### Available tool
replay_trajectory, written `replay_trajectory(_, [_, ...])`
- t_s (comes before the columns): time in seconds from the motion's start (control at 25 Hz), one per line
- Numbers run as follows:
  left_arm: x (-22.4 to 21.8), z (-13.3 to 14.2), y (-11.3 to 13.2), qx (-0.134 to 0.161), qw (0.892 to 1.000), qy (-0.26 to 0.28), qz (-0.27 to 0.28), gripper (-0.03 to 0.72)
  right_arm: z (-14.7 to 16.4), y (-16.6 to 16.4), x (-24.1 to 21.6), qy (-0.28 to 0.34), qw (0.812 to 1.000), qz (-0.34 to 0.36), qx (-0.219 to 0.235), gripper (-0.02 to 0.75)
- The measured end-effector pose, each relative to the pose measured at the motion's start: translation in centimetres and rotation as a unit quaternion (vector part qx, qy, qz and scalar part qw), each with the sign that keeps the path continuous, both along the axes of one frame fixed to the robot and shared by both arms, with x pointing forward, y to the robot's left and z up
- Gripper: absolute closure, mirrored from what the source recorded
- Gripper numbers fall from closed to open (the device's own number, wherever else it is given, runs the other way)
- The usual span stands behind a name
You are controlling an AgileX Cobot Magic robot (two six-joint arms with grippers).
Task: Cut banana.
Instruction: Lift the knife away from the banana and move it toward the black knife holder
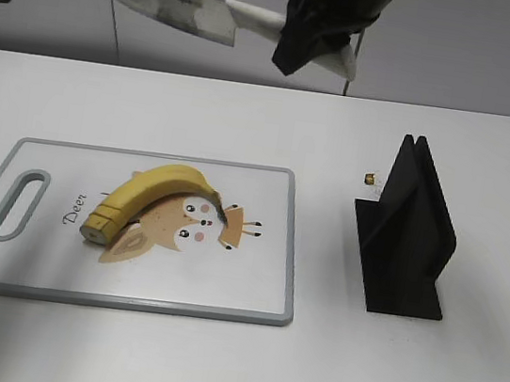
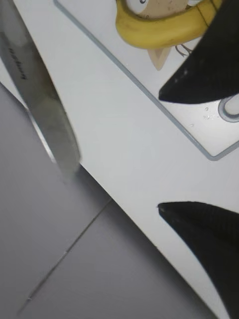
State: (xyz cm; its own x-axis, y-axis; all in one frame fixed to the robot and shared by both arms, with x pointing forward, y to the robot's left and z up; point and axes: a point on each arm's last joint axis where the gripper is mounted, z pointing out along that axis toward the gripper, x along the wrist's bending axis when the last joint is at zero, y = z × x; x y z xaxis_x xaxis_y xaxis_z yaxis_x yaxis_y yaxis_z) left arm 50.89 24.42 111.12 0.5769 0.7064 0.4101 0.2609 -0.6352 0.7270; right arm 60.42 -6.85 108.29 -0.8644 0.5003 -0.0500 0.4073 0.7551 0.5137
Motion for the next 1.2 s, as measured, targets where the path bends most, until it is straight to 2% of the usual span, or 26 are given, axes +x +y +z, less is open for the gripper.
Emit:
replay_trajectory(0.16, [0.1,1.1,1.8,-0.07,0.993,0.051,0.079,0.092,1.4,-0.6,0.0,0.018,0.998,-0.05,-0.013,0.575])
replay_trajectory(0.28, [0.0,2.8,3.3,-0.123,0.978,0.086,0.142,0.093,1.6,-0.9,-0.4,0.053,0.995,-0.087,-0.022,0.575])
replay_trajectory(0.4, [-0.7,3.9,4.4,-0.147,0.96,0.136,0.195,0.093,1.9,-1.1,-0.5,0.071,0.988,-0.134,-0.013,0.575])
replay_trajectory(0.52, [-1.8,4.0,5.3,-0.133,0.938,0.205,0.245,0.1,3.0,-1.5,-1.0,0.079,0.98,-0.183,0.008,0.575])
replay_trajectory(0.6, [-2.8,3.5,5.7,-0.108,0.921,0.257,0.271,0.101,4.2,-1.8,-1.6,0.08,0.974,-0.212,0.027,0.575])
replay_trajectory(0.68, [-3.3,3.3,6.0,-0.096,0.911,0.278,0.29,0.102,5.1,-2.3,-2.4,0.083,0.969,-0.231,0.04,0.575])
replay_trajectory(0.88, [-6.2,2.8,6.1,-0.093,0.907,0.279,0.303,0.102,5.9,-4.1,-5.0,0.098,0.951,-0.289,0.044,0.575])
replay_trajectory(1.2, [-12.9,1.7,5.9,-0.097,0.917,0.242,0.303,0.102,4.5,-8.2,-9.0,0.082,0.917,-0.391,0.008,0.575])
